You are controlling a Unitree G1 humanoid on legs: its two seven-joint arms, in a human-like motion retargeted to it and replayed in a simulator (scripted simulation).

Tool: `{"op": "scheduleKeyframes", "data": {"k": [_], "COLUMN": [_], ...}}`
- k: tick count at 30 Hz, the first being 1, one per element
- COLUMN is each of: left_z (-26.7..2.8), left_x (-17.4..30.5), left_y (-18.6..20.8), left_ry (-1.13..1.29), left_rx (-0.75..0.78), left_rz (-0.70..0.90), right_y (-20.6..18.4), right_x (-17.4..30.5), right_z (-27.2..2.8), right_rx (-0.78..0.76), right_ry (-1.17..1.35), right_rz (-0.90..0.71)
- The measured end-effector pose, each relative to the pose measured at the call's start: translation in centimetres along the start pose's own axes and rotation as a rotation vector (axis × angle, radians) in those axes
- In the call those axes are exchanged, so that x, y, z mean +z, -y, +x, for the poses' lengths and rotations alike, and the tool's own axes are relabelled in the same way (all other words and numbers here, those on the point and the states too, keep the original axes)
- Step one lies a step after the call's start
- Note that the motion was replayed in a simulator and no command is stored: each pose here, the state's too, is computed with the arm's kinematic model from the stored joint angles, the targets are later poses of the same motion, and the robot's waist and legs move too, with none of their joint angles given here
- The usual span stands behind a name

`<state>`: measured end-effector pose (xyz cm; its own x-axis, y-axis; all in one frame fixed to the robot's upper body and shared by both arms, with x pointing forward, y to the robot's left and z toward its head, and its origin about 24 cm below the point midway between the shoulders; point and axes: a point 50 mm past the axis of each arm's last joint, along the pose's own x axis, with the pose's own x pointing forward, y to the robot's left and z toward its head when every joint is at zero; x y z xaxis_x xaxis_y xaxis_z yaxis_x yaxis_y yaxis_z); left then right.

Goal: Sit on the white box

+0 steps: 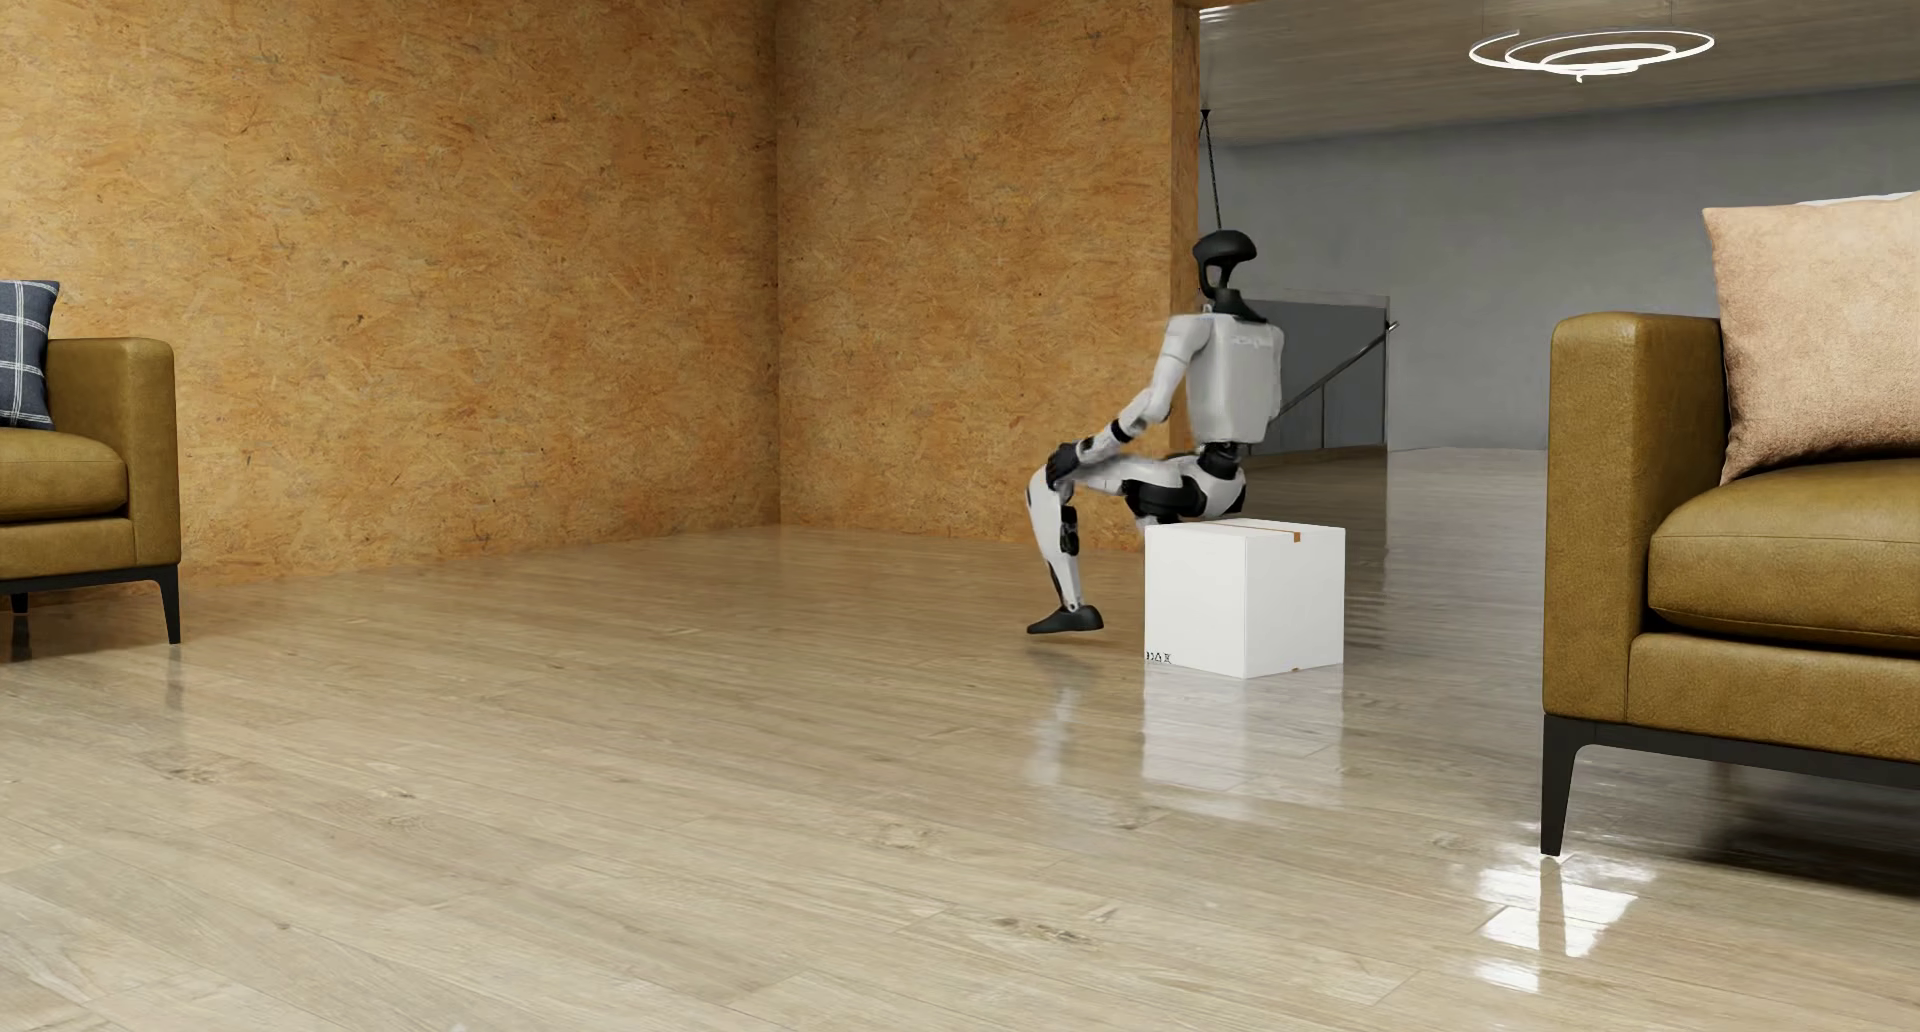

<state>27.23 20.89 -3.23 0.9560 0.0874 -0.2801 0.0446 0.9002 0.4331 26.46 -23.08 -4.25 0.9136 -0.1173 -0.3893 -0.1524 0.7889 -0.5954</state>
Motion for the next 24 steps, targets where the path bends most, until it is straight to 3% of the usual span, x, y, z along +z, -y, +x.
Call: {"op": "scheduleKeyframes", "data": {"k": [4, 7, 11, 16, 24], "left_z": [-4.3, -9.2, -13.5, -12.9, -9.6], "left_x": [-10.0, -14.6, -16.9, -15.7, -13.5], "left_y": [1.0, 3.0, 4.8, 6.1, 5.9], "left_ry": [-0.474, -0.686, -0.791, -0.701, -0.589], "left_rx": [-0.261, -0.447, -0.502, -0.570, -0.525], "left_rz": [0.132, 0.198, 0.114, 0.102, 0.160], "right_y": [-1.6, -3.9, -5.7, -5.9, -4.9], "right_x": [-10.2, -14.1, -16.1, -14.2, -12.3], "right_z": [-4.2, -8.0, -11.0, -10.0, -7.2], "right_rx": [0.279, 0.499, 0.473, 0.499, 0.430], "right_ry": [-0.441, -0.585, -0.668, -0.534, -0.470], "right_rz": [-0.042, -0.144, -0.011, -0.001, -0.092]}}
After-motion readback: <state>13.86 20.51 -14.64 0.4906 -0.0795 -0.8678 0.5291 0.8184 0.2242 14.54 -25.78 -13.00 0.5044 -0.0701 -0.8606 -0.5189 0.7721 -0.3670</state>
